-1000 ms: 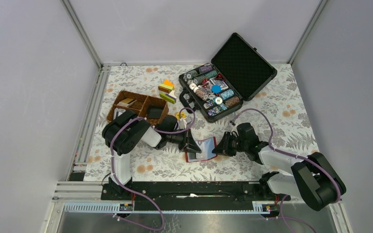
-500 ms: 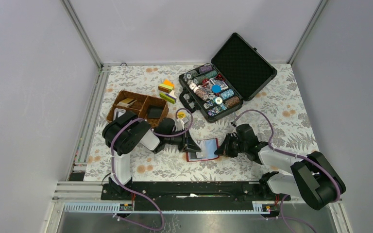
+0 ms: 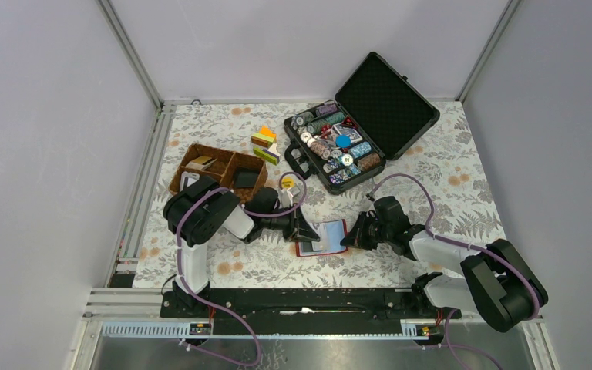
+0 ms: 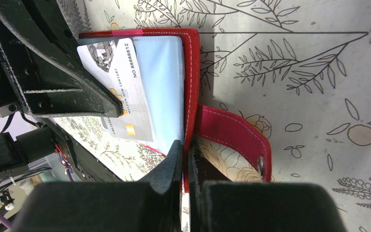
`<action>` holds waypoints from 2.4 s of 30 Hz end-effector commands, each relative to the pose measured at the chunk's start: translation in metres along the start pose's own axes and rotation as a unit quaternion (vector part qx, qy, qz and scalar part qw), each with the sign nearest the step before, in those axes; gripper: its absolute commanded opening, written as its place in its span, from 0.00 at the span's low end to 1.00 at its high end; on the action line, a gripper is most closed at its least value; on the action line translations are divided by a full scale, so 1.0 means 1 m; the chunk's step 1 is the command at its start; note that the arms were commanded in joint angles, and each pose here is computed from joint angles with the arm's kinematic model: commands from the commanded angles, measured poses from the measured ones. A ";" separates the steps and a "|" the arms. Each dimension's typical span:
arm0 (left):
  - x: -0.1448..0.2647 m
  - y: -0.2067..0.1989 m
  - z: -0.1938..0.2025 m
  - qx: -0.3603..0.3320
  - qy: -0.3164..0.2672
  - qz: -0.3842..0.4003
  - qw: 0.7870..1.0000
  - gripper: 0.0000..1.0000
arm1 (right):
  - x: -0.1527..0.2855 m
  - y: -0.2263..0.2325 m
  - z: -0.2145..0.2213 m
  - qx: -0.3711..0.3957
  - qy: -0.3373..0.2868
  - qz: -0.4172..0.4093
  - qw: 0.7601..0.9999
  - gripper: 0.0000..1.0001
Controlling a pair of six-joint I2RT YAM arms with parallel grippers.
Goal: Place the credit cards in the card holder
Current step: Insert the credit card into the card holder.
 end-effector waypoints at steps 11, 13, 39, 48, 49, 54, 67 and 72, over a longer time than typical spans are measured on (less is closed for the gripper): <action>-0.005 0.008 0.003 0.041 -0.005 -0.047 0.998 0.00 | 0.002 0.000 -0.003 0.015 -0.014 0.016 1.000 0.00; -0.007 0.009 0.002 0.046 -0.003 -0.048 0.998 0.00 | 0.003 -0.001 -0.003 0.015 -0.014 0.018 1.000 0.00; -0.015 0.008 0.003 0.063 0.024 -0.050 0.996 0.00 | 0.004 -0.001 -0.004 0.019 -0.016 0.028 0.999 0.00; -0.020 0.005 -0.001 0.054 0.031 -0.050 0.997 0.00 | 0.004 -0.001 -0.004 0.019 -0.016 0.026 0.999 0.00; -0.021 0.005 -0.001 0.056 0.033 -0.048 0.997 0.00 | 0.004 -0.001 -0.004 0.020 -0.017 0.026 0.999 0.00; -0.019 0.002 0.004 0.061 0.044 -0.047 0.996 0.00 | 0.007 -0.001 -0.006 0.019 -0.032 0.037 0.999 0.00; -0.027 0.002 0.001 0.057 0.056 -0.047 0.996 0.00 | 0.008 0.001 -0.007 0.021 -0.031 0.026 0.999 0.00; -0.030 -0.005 -0.002 0.048 0.047 -0.053 0.996 0.05 | 0.008 0.003 -0.007 0.021 -0.032 0.024 0.999 0.00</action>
Point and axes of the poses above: each gripper's point midway between its finger pads, its own x axis back along the fingers, its own y axis along the line the jaws close on, z = x × y, the point moved 9 cm from there along x, back along the fingers, and after that the axes turned 2 degrees about x, right-handed, at the moved point
